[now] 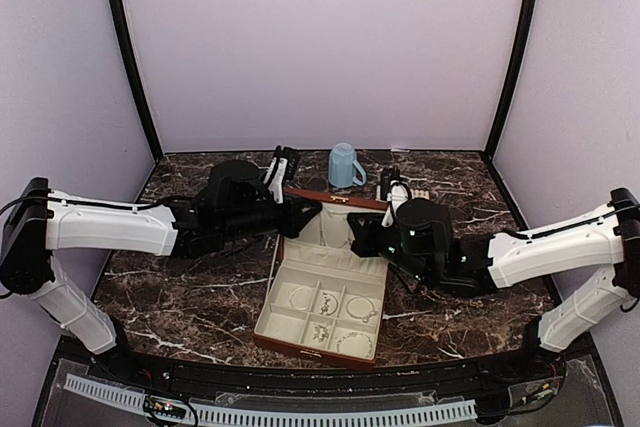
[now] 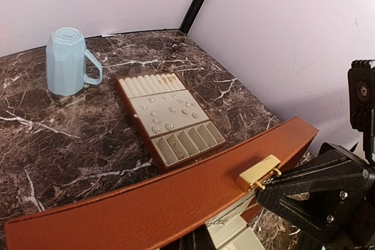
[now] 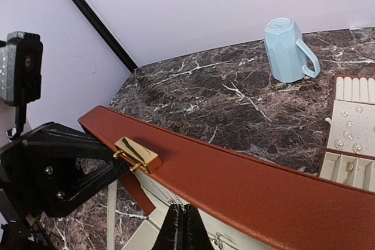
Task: Organize the mixed jewelry
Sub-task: Hang the necklace on the necklace hanger.
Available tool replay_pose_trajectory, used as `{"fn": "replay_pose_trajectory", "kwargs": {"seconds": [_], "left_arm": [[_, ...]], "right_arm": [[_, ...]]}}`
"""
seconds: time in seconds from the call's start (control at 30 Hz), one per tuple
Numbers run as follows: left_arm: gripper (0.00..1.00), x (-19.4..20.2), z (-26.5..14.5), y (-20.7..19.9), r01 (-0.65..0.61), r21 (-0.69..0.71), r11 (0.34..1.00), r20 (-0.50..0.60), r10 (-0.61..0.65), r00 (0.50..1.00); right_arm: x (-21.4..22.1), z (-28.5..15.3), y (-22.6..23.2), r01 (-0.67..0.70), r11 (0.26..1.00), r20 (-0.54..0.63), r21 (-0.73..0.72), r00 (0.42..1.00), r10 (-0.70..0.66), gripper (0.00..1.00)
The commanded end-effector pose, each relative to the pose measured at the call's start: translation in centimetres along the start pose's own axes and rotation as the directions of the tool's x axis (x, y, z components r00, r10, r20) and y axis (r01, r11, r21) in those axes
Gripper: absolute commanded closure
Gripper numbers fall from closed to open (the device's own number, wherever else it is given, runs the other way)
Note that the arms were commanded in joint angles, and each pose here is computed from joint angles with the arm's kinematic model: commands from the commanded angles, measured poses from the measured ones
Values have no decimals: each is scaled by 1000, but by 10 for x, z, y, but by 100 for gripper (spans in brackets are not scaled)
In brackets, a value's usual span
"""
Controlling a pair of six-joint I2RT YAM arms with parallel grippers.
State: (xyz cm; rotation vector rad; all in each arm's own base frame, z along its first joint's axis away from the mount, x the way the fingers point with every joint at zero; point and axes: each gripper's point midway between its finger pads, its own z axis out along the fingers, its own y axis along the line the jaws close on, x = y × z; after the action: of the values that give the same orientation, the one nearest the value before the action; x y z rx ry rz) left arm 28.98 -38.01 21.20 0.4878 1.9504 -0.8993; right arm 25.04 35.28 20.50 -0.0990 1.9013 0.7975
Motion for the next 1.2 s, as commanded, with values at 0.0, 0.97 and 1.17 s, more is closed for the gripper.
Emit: {"fn": "replay_pose_trajectory", "kwargs": {"seconds": [0.0, 0.97, 1.17], "left_arm": [[100, -2, -3, -1, 63, -9, 998, 56, -62, 997], [100, 13, 2, -5, 149, -43, 988, 107, -144, 984], [100, 21, 4, -6, 136, -48, 990, 82, -132, 988]], "right_arm": [[-16, -3, 11, -42, 998, 59, -39, 997, 44, 100], [-12, 1, 7, -52, 998, 67, -20, 996, 53, 100], [-5, 3, 5, -40, 999, 43, -12, 998, 41, 100]]}}
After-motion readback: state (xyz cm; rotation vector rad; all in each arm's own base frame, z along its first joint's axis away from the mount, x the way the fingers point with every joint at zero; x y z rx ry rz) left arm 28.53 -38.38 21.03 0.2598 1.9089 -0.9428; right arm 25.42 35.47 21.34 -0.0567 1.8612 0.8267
